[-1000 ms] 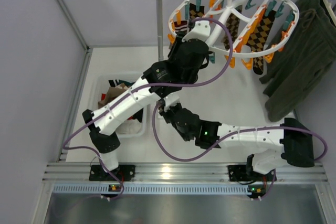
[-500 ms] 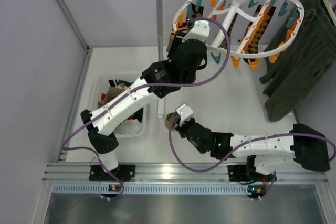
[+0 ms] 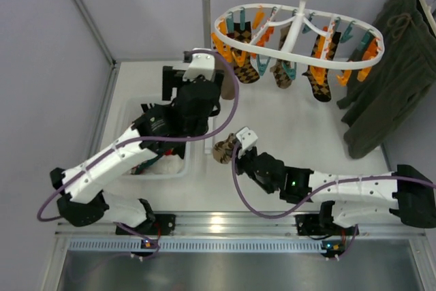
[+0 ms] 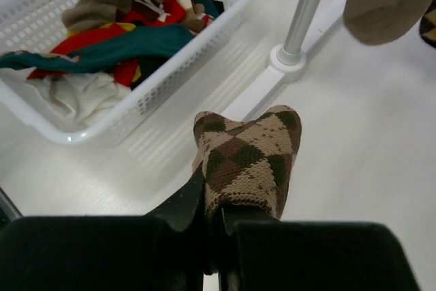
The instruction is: Remove the socks clipped to the hanger
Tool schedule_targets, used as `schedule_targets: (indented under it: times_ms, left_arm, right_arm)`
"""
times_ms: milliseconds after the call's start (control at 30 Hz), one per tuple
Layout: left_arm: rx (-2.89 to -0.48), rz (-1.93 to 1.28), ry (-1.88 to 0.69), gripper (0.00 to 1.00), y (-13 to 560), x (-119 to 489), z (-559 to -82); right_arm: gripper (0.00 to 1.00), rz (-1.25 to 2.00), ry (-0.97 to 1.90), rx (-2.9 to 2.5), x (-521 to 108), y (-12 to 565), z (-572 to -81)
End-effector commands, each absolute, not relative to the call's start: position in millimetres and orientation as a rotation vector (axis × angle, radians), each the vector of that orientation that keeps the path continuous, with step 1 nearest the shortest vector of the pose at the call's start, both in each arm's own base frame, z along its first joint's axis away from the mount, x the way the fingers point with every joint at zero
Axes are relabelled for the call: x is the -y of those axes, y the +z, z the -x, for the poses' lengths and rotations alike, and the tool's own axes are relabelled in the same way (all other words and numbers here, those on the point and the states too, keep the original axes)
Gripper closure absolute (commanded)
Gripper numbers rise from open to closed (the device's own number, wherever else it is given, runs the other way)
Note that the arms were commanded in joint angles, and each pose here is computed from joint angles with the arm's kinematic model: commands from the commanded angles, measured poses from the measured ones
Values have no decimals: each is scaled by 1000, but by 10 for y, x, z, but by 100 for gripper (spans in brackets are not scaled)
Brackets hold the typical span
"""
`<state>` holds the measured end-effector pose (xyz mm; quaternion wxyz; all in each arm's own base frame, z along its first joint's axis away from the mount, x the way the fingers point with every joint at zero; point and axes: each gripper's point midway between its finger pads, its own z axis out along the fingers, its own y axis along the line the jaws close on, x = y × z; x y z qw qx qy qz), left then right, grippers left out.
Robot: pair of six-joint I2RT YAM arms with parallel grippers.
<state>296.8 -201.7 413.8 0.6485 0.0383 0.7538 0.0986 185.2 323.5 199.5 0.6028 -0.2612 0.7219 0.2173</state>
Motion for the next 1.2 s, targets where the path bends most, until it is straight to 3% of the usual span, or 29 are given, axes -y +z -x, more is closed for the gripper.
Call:
schedule_targets:
  times_ms: [0, 200, 600, 633, 667, 767, 800, 867, 900, 1167]
  left_arm:
    - [-1648, 140, 210, 2, 4250, 1350, -2694]
    - [-1610, 256, 156, 2, 4096, 666, -2316]
    - [-1606, 295, 98, 2, 3939, 122, -1982]
    - [-1602, 304, 100, 2, 3917, 84, -1965]
    - [-1599, 311, 102, 2, 3877, 52, -1948]
    - [-1599, 320, 112, 2, 3802, 38, -1945]
    - [-1603, 317, 118, 2, 3774, 49, -1953]
    - [-1611, 304, 95, 1, 3764, 101, -1965]
    - [-1611, 306, 72, 1, 3780, 127, -1969]
    - [-1673, 192, -89, 1, 3747, 520, -2022]
  right_arm:
    - [100, 640, 643, -1595, -3508, 2485, -1842]
    - [100, 809, 743, -1558, -4089, 2758, -1890]
    - [97, 1025, 856, -1639, -5466, 2700, -2413]
    - [88, 1020, 852, -1698, -5559, 2463, -2476]
    - [65, 1002, 846, -1733, -5583, 2401, -2526]
    - [46, 947, 864, -1793, -5661, 2293, -2644]
    - [28, 928, 856, -1802, -5639, 2287, -2674]
    - [19, 909, 859, -1799, -5554, 2363, -2647]
    - [8, 873, 838, -1787, -5424, 2479, -2650]
    - [1, 702, 845, -1686, -4358, 2985, -2387]
